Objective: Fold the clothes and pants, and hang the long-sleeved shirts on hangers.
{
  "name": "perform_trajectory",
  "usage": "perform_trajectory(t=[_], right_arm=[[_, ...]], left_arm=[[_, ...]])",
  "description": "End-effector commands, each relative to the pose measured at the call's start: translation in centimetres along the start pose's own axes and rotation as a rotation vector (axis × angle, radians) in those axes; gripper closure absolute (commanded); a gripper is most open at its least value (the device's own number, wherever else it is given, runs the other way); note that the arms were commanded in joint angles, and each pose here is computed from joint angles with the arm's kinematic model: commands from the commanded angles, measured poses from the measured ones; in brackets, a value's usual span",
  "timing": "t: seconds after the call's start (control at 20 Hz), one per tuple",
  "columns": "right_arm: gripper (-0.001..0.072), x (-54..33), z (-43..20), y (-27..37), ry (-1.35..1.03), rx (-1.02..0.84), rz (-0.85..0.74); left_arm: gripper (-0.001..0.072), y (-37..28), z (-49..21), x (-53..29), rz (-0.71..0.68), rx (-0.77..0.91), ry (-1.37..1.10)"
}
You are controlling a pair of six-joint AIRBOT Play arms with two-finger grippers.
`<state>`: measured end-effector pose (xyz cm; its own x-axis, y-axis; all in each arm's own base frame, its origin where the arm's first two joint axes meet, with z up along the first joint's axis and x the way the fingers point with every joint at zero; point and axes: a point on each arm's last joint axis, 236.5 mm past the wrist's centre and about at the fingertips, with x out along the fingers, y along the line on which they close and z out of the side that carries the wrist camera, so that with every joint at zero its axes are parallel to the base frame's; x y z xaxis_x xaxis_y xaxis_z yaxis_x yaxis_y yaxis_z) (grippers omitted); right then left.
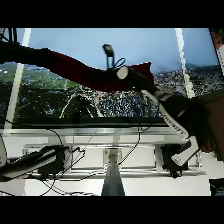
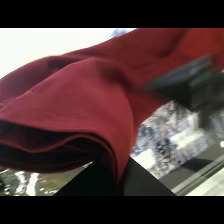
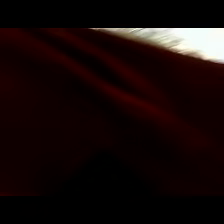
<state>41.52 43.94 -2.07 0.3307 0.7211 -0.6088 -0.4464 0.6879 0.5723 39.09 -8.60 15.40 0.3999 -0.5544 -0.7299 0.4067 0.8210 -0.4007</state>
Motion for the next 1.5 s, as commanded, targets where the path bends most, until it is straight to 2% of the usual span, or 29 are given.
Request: perform_trajectory(t=[0.0, 0.15, 0.35, 0.55, 0.7, 0.8, 0.85, 0.9, 0.95, 1.15, 1.3, 1.4, 1.45], right_arm=[[0.07, 4.0, -4.1, 8.3, 0.085, -0.056, 0.108], [0.07, 2.6, -3.4, 6.5, 0.125, -0.178, 0.049], [0.07, -4.2, 0.3, -4.9, 0.231, -0.22, -0.166], [0.07, -15.4, 4.7, -16.7, 0.222, -0.047, -0.34], [0.07, -23.1, 5.8, -23.1, 0.184, 0.102, -0.419], [0.0698, -27.0, 5.2, -26.7, 0.177, 0.197, -0.457], [0.0579, -28.5, 4.5, -28.4, 0.183, 0.239, -0.472], [0.0297, -29.6, 4.0, -29.7, 0.182, 0.276, -0.483], [0.0155, -30.4, 3.2, -31.0, 0.182, 0.313, -0.492], [0.0148, -28.3, -1.0, -33.0, 0.245, 0.445, -0.422], [0.0135, -21.9, -2.1, -30.4, 0.248, 0.524, -0.175], [0.0072, -17.6, -2.1, -28.2, 0.245, 0.576, -0.027], [0.0072, -15.8, -2.2, -27.5, 0.244, 0.592, 0.004]], left_arm=[[0.0691, -2.3, 0.4, -2.0, -0.018, 0.032, -0.042], [0.0691, -1.9, 1.2, -1.2, -0.01, 0.029, -0.067], [0.0691, -4.2, 2.5, 3.8, -0.089, 0.047, -0.057], [0.0691, -11.1, 3.0, 14.8, -0.227, 0.07, -0.033], [0.069, -18.2, 4.5, 22.6, -0.337, -0.048, -0.155], [0.0682, -20.4, 4.9, 26.0, -0.306, -0.053, -0.247], [0.0495, -21.3, 4.4, 27.3, -0.289, -0.035, -0.263], [0.0119, -22.0, 3.6, 28.0, -0.291, -0.01, -0.251], [0.0012, -22.3, 3.1, 28.3, -0.294, 0.009, -0.232], [0.0006, -19.9, 0.9, 27.6, -0.266, 0.139, -0.109], [0.0007, -14.3, -1.3, 26.0, -0.176, 0.256, 0.04], [0.0007, -10.1, -1.9, 24.0, -0.114, 0.277, 0.115], [0.0007, -8.2, -1.9, 22.9, -0.087, 0.268, 0.133]])
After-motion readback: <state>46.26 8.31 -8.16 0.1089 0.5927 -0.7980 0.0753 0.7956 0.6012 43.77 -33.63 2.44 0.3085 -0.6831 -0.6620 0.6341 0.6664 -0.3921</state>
